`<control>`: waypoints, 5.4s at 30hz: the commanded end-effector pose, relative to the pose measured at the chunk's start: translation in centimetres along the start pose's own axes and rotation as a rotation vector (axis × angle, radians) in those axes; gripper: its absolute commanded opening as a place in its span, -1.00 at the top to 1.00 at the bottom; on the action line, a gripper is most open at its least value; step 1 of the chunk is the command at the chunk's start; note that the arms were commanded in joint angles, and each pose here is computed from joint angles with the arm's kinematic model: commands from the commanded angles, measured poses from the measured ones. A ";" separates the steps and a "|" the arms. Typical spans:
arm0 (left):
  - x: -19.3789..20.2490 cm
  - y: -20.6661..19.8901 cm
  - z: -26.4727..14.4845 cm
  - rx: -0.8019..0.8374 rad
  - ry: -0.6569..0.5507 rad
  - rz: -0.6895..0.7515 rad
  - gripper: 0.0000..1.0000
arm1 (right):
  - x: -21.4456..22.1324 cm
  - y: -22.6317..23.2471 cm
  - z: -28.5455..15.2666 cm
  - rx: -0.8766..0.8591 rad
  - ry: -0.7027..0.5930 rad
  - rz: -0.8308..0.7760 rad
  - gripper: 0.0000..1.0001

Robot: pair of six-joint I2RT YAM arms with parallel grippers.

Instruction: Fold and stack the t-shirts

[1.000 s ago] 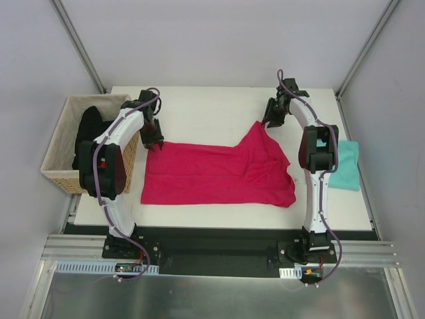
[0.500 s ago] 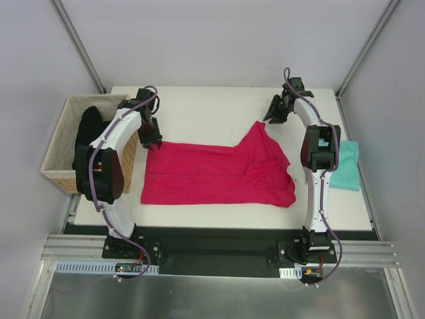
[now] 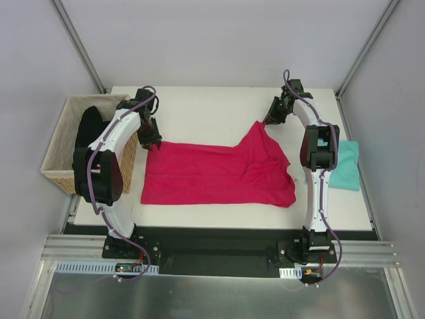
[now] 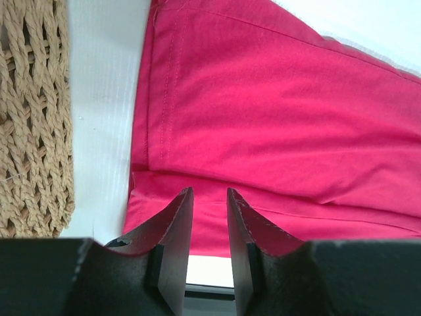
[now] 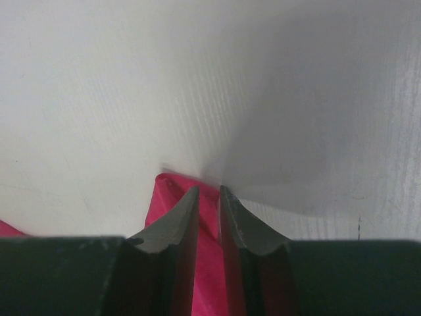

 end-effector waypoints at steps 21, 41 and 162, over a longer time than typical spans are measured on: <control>0.1 0.4 -1.1 -0.025 -0.021 -0.022 0.47 | -0.7 -0.3 -1.7 0.023 -0.040 0.027 0.98; -1.2 -0.5 0.3 -0.013 -0.011 0.007 0.49 | -1.9 1.6 -8.1 0.045 -0.158 -0.045 0.98; -0.1 0.1 0.4 0.002 -0.004 0.023 0.51 | 0.4 10.2 -12.8 -0.356 -0.088 -0.432 0.98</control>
Point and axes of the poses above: each gripper's point midway between its finger pads, its own z axis out along the fingers, its own y axis along the line the jaws close on, x = y × z, the point moved 9 cm from there along -z, back along the fingers, and after that the axes turned 7 degrees about -z, right-handed, at the moved point
